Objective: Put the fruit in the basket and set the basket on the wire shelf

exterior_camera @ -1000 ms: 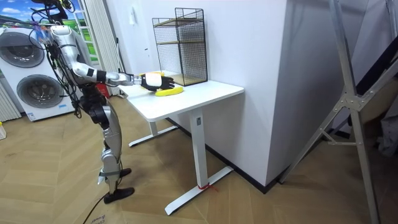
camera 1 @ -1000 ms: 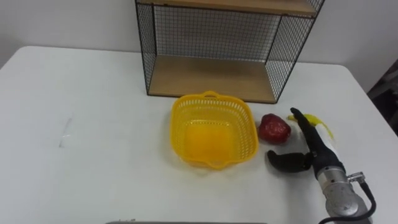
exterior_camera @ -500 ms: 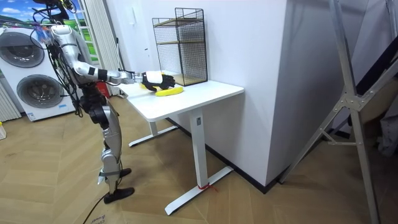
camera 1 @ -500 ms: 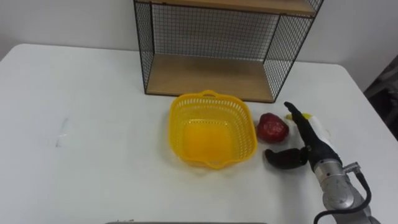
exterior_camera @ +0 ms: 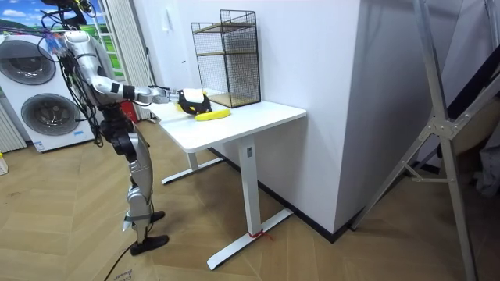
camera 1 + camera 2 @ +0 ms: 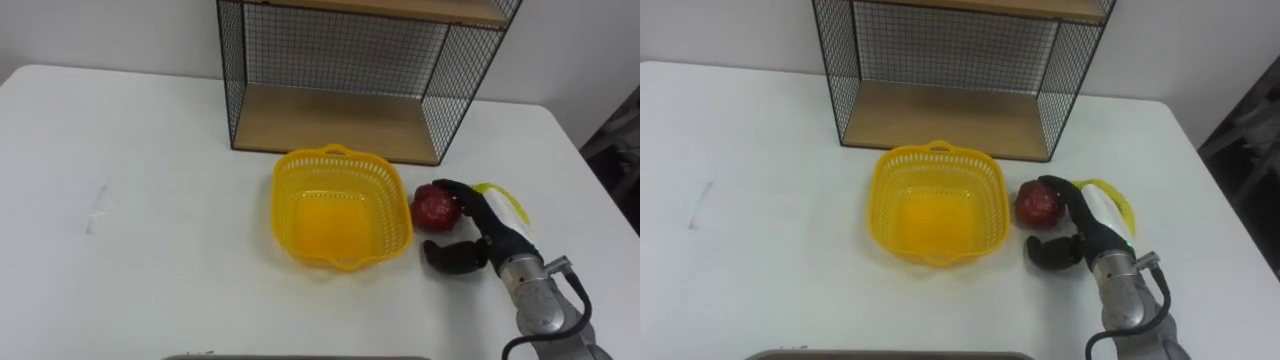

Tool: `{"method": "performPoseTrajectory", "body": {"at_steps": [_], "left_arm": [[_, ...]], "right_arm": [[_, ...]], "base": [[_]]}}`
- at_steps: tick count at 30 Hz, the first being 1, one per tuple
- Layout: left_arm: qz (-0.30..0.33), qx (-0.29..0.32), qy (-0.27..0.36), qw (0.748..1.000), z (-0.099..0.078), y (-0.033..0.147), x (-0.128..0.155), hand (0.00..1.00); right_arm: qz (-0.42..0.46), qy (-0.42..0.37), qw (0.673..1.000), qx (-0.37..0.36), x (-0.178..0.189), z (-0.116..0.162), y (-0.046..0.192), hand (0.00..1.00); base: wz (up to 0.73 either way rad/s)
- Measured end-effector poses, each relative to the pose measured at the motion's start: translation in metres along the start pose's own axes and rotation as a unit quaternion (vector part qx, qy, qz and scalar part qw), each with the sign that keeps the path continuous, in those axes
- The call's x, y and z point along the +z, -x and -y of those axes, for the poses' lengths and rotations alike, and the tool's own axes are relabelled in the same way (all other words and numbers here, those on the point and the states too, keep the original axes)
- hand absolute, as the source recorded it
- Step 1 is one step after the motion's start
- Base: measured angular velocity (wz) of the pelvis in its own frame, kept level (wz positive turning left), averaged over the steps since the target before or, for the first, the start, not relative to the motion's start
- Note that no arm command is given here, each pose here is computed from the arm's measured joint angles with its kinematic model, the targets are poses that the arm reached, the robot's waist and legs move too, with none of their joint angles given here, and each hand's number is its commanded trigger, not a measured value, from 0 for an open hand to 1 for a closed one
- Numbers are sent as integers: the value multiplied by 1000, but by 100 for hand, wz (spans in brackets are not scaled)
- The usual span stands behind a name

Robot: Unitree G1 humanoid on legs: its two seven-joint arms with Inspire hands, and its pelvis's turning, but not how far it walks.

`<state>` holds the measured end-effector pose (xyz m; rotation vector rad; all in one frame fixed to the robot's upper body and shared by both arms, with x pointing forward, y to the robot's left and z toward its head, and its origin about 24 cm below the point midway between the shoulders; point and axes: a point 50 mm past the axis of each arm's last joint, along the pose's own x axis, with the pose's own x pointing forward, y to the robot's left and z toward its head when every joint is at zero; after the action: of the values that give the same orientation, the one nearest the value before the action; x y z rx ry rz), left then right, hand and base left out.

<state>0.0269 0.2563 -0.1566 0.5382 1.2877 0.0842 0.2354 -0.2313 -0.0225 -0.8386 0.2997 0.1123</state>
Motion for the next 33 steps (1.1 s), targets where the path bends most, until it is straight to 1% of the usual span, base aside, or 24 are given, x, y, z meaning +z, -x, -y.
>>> {"method": "performPoseTrajectory", "body": {"at_steps": [5, 20, 23, 25, 29, 31, 33], "left_arm": [[1, 0, 0, 1000, 0, 0, 1, 0], [18, 6, 1, 1000, -3, -1, 11, 0], [15, 5, 0, 1000, -2, -1, 9, 0], [11, 5, -5, 1000, -1, -1, 7, 0], [6, 3, -6, 1000, 1, 1, 2, 0], [3, 4, -16, 1000, 1, 1, -1, 0], [-3, 3, -17, 1000, 3, 3, -6, 0]], "right_arm": [[0, 30, 999, 10, 6, 1, -6, 100], [-1, 37, 999, 19, 7, 3, -7, 100], [-10, 7, 1000, 18, 2, 2, -7, 100], [-17, -35, 999, 12, -2, 1, -5, 100], [-31, -87, 996, -2, -10, 1, 0, 100], [-43, -137, 990, -10, -15, -2, 3, 100], [-49, -164, 985, -15, -18, -3, 5, 100]], "base": [[2], [1], [0], [0], [4], [9], [8]]}}
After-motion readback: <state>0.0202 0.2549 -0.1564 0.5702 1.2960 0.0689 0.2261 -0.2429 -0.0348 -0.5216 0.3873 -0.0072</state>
